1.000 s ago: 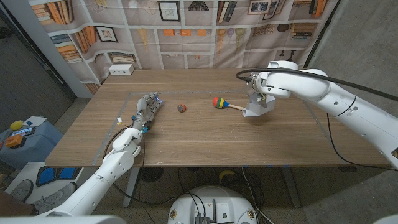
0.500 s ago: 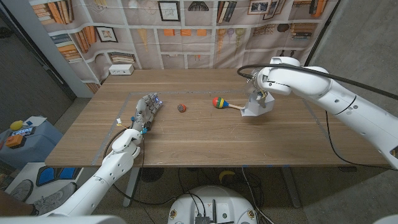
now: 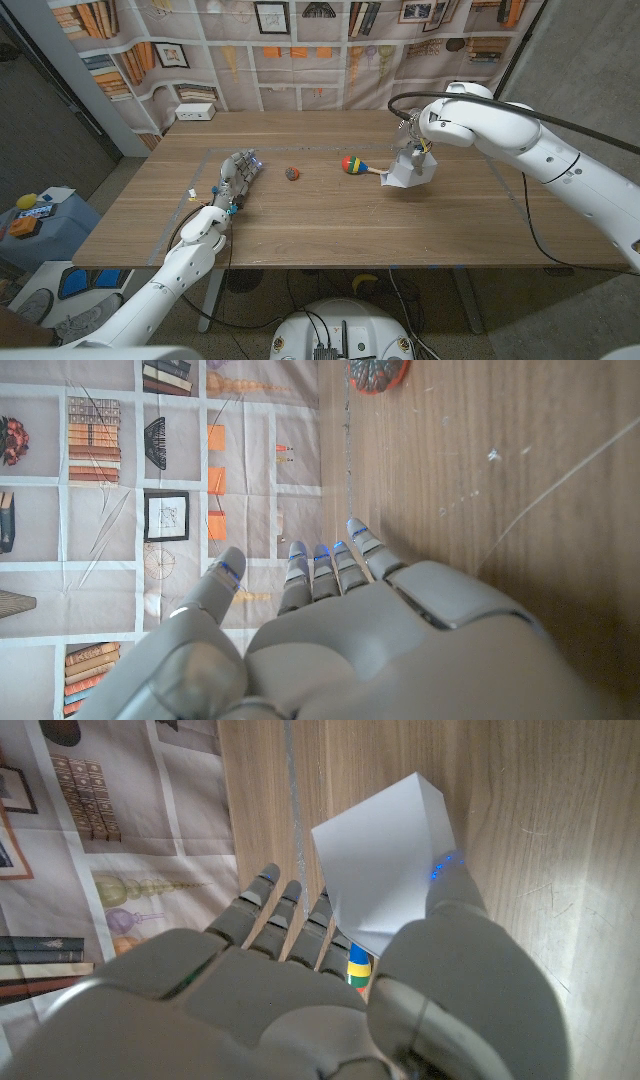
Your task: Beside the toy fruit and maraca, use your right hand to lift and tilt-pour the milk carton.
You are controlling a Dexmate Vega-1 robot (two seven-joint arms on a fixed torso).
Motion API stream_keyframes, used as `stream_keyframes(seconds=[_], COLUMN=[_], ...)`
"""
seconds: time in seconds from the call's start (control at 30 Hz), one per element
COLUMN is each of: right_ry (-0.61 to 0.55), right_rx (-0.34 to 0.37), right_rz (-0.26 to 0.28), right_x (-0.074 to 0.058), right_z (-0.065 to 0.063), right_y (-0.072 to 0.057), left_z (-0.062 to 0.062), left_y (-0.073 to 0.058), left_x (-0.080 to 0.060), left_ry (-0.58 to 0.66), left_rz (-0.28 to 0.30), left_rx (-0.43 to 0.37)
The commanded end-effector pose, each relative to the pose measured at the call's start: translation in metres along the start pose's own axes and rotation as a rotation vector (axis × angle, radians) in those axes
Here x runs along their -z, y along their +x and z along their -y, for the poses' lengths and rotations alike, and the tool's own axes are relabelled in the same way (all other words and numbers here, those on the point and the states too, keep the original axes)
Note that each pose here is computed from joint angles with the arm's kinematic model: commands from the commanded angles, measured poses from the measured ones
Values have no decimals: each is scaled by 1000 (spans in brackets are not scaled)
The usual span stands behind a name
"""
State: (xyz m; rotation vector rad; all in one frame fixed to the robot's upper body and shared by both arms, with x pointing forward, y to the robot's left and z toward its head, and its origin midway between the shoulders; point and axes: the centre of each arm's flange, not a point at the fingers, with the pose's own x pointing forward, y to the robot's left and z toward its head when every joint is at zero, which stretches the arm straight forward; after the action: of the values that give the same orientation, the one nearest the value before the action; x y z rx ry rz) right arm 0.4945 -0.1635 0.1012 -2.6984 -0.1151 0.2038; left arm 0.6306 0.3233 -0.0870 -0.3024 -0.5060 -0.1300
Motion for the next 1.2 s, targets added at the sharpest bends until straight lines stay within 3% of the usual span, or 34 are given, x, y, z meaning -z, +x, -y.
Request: stream_keyframes(seconds=[0.03, 0.4, 0.77, 1.2], right_ry=[126, 218, 349, 532], right_rx=[48, 110, 185, 314], right_rz=[52, 76, 139, 202], right_x=[7, 13, 17, 17], right_z=[-2, -5, -11, -27], right_y=[-2, -4, -7, -9], left_z=[3, 5, 10, 13], left_y=[2, 3, 9, 16], left_x=[-6, -19, -32, -42], left_ry=[14, 52, 113, 139], left_rz=[18, 32, 73, 73], left_rx=[1, 16, 8, 27])
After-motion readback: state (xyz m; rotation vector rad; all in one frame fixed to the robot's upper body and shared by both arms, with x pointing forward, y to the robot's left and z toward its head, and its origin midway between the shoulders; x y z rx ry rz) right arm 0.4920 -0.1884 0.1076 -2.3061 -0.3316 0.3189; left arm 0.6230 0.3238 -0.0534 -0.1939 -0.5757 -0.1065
